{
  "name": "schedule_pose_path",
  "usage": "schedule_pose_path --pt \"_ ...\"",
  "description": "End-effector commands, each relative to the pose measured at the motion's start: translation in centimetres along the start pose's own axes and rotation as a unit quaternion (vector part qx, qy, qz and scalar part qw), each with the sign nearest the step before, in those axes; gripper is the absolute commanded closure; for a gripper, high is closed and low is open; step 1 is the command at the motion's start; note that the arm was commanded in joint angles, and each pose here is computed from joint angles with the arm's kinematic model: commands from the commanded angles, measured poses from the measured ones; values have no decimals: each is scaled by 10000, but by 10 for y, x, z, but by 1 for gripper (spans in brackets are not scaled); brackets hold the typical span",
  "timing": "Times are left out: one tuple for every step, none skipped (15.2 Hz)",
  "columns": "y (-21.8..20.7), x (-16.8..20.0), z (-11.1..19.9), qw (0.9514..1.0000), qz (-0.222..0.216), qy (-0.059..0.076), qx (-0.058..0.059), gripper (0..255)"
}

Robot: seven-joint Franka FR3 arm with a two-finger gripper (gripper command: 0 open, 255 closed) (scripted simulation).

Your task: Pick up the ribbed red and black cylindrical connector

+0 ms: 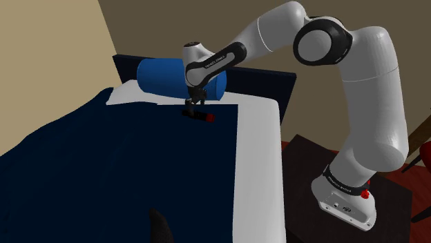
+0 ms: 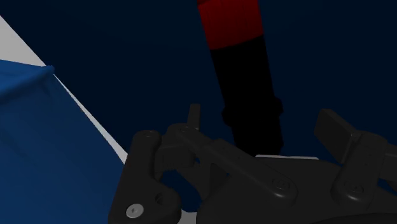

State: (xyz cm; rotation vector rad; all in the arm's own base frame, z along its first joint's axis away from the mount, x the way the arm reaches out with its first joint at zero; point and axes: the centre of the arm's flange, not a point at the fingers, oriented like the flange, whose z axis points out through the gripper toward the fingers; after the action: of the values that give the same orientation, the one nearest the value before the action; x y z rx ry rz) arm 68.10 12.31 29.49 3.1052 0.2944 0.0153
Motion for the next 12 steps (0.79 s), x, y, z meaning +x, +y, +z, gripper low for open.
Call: schedule_pose_path --pt "-1 2 12 10000 -7 4 3 0" --pt "-1 2 17 10000 -7 4 3 0" --pt "-1 2 22 10000 -7 4 3 0" --pt "-1 2 27 10000 -7 4 3 0" --pt "-2 2 33 10000 -7 4 3 0" --pt "-2 2 36 10000 -7 4 3 0" --pt "-2 2 36 10000 -7 4 3 0" --pt "-1 1 36 10000 -7 4 3 255" --pt "-1 1 36 10000 -7 4 3 255" --pt "-1 1 36 10000 -7 4 3 255" --pt "-1 1 36 10000 -7 4 3 255" --pt "-1 1 36 10000 -7 4 3 255"
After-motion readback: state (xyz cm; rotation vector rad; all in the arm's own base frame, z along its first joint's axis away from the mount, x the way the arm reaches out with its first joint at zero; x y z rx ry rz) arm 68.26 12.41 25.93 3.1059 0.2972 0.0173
